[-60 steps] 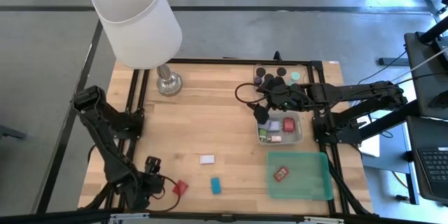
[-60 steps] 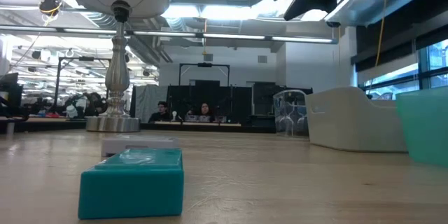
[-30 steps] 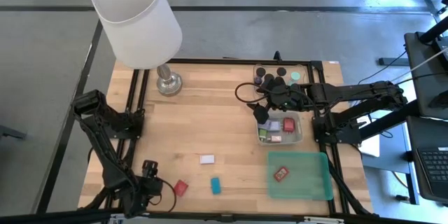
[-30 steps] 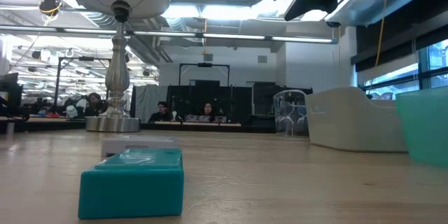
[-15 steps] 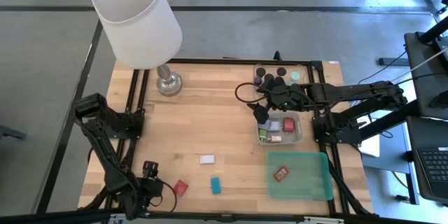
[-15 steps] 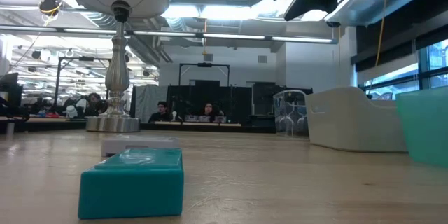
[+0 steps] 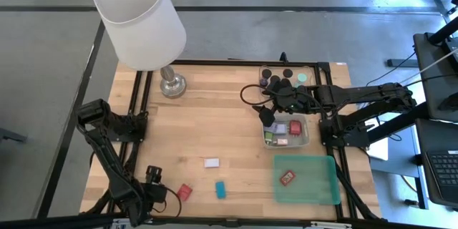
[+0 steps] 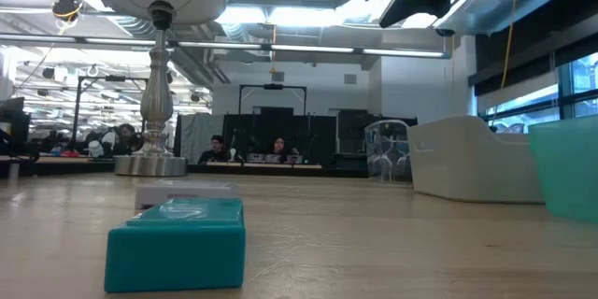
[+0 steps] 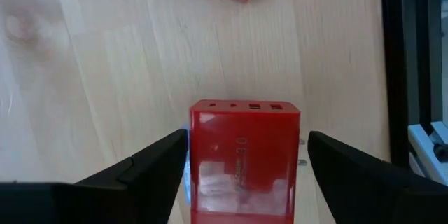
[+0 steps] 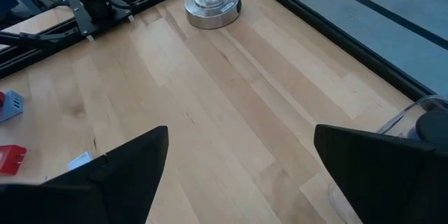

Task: Pick & Place Office items
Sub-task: Put the left red charger adapter into the white bin

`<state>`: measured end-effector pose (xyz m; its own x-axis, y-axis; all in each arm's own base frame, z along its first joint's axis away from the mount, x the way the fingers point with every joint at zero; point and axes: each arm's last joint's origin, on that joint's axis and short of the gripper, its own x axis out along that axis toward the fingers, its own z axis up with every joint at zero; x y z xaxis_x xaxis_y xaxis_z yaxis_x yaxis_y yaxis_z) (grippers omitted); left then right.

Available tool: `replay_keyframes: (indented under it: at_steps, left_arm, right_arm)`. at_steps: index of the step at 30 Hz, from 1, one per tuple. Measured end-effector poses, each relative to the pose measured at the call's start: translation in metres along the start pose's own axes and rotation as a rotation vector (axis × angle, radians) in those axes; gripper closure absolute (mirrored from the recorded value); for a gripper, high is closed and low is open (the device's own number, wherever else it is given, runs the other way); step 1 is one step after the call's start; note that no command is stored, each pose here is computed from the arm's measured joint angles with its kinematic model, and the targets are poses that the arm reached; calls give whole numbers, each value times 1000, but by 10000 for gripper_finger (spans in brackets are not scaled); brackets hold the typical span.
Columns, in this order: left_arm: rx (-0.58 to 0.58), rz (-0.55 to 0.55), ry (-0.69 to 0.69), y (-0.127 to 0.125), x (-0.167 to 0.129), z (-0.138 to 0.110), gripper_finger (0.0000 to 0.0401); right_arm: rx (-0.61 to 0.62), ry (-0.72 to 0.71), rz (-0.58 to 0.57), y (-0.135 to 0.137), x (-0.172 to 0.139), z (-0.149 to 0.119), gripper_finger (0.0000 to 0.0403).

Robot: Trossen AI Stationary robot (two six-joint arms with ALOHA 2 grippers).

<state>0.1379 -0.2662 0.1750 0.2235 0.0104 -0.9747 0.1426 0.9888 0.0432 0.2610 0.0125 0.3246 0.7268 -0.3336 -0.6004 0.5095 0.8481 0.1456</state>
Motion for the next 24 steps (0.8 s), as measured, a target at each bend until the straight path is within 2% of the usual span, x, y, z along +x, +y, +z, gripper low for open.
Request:
replay_keyframes:
  at_steps: [6,13,17,24]
  left_arm:
    - [-1,-13,19,0,0,0,192]
    - [-69,-11,2,6,-9,2,197]
    - [-126,35,-106,23,-29,6,197]
    - [-238,161,-412,67,-76,15,197]
  right_arm:
    - [0,2,3,0,0,0,42]
    - [3,4,7,0,0,0,42]
    - [41,4,9,0,0,0,42]
    - [165,-19,26,2,0,3,42]
